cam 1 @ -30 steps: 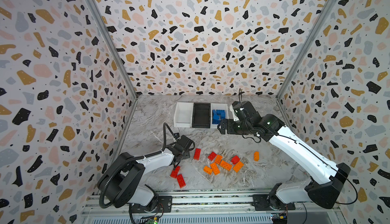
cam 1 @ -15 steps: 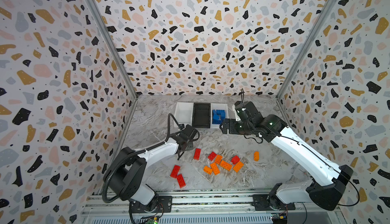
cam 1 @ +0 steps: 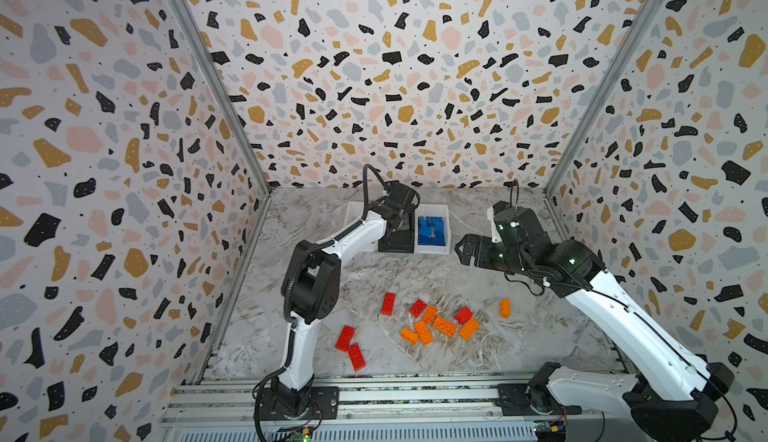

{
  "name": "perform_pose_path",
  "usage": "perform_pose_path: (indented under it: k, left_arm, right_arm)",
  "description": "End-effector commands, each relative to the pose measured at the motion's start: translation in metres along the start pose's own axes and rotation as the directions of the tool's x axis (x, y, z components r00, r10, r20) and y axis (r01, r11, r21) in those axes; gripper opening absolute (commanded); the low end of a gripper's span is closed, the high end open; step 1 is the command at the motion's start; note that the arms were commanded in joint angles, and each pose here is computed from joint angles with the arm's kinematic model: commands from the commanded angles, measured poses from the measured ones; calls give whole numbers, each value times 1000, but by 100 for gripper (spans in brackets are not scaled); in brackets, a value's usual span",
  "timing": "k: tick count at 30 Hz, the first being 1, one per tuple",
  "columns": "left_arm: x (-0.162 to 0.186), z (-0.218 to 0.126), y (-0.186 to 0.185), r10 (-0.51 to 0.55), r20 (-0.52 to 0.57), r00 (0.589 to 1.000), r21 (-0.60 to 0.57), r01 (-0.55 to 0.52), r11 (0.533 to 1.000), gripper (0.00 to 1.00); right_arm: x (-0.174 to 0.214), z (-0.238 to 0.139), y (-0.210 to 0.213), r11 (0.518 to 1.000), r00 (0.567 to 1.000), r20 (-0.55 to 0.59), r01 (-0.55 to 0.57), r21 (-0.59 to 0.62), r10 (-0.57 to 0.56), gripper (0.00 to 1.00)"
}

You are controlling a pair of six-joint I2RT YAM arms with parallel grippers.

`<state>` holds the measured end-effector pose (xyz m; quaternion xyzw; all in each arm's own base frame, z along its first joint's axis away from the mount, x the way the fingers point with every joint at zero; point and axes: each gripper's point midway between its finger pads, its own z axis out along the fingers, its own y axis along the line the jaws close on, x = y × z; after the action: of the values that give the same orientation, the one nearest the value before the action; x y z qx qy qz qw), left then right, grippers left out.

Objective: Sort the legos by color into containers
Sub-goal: 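Carry the red brick with the left gripper and drop it into the black bin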

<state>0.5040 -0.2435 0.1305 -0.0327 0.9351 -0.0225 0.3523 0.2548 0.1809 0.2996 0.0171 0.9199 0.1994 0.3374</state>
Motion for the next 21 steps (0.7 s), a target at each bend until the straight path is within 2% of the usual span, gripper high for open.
perform_pose_path:
  k: [1, 2, 4, 6, 10, 16, 21]
  left_arm:
    - [-5, 12, 1, 28, -32, 999, 1, -28, 1000, 34]
    - [-8, 16, -2, 24, -32, 999, 12, -24, 1000, 37]
    - [-13, 19, -10, 25, -34, 999, 34, -24, 999, 52]
    - [-19, 19, -14, 29, -28, 999, 44, -28, 999, 61]
    - [-26, 12, -22, 27, -9, 1000, 90, -26, 996, 72]
    - [-20, -20, -20, 42, -22, 999, 144, -39, 989, 74]
    - [20, -58, 17, 84, -23, 996, 94, -81, 992, 74]
  right_arm:
    - [2, -12, -17, 997, 999, 20, -46, 56, 45, 99]
    - [1, -13, -20, 997, 998, 25, -53, 61, 51, 99]
    - [0, -14, -22, 996, 998, 23, -57, 66, 56, 99]
    - [-1, -14, -24, 996, 998, 18, -53, 78, 52, 99]
    - [-3, -13, -26, 994, 998, 24, -57, 91, 55, 99]
    - [-2, -6, -25, 996, 998, 19, -56, 65, 55, 99]
    - [1, 9, -21, 999, 999, -28, -19, 41, 21, 99]
